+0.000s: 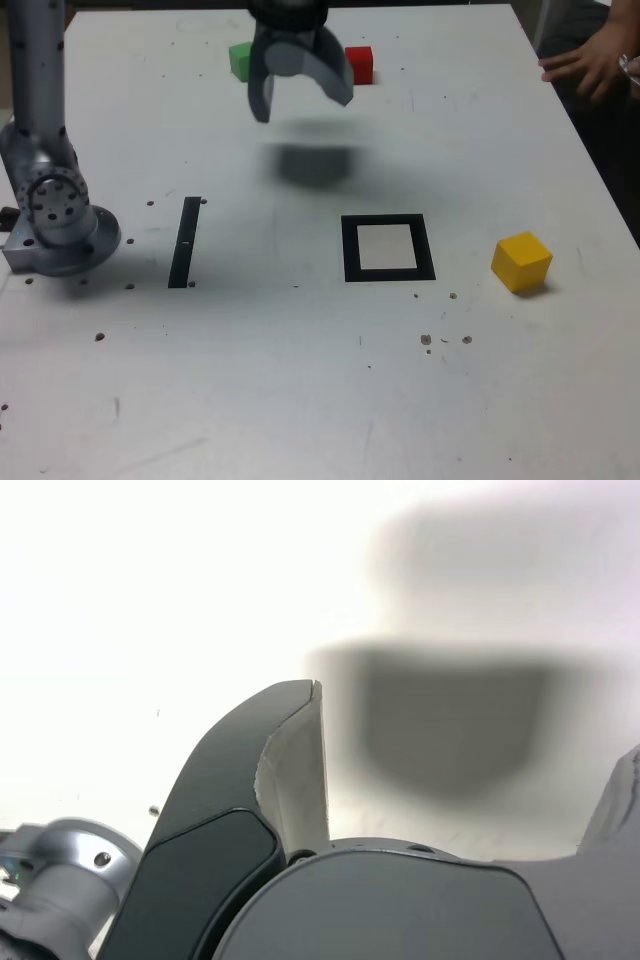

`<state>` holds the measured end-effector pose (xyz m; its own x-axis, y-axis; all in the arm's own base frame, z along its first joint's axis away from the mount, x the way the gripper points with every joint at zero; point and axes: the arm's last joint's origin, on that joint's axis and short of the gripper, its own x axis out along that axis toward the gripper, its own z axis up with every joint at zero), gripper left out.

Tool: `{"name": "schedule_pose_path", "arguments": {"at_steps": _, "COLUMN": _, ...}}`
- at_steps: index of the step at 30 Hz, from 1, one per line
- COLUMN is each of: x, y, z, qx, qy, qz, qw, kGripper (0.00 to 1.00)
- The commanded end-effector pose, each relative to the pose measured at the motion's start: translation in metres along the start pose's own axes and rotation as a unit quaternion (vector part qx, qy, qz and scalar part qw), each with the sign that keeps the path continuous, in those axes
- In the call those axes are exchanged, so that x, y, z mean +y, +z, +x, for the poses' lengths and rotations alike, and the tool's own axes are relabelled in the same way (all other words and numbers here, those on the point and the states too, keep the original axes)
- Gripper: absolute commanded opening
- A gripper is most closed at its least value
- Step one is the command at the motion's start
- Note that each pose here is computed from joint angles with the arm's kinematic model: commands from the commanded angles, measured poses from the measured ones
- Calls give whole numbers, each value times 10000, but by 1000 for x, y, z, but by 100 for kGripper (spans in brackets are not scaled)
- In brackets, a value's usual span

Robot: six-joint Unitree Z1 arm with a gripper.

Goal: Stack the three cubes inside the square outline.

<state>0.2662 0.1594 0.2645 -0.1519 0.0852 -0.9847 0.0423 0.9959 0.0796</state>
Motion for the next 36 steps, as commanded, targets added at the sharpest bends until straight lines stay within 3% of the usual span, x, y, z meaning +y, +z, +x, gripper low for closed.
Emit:
{"name": "schedule_pose_path", "arguments": {"at_steps": 1, "x": 9, "y": 5, "z": 0, "qx": 24, "qy": 20, "qz": -5, "qw": 10000, "kGripper": 99}}
{"name": "schedule_pose_path", "arguments": {"at_steps": 9, "x": 50, "y": 25, "z": 1, "qx": 43, "qy": 110, "qz": -21, "qw": 9999, "kGripper": 99}}
{"name": "schedule_pose_path", "arguments": {"at_steps": 15, "x": 83, "y": 36, "z": 10, "qx": 90, "qy": 86, "qz": -68, "qw": 9999, "kGripper": 99}}
{"name": "schedule_pose_path", "arguments": {"at_steps": 28, "x": 131, "y": 58, "z": 22, "qx": -44, "qy": 208, "qz": -159, "qw": 9996, "kGripper": 99}}
{"name": "schedule_pose_path", "arguments": {"at_steps": 36, "x": 157, "y": 72, "z": 34, "qx": -40, "qy": 199, "qz": -240, "qw": 9995, "kGripper": 97}}
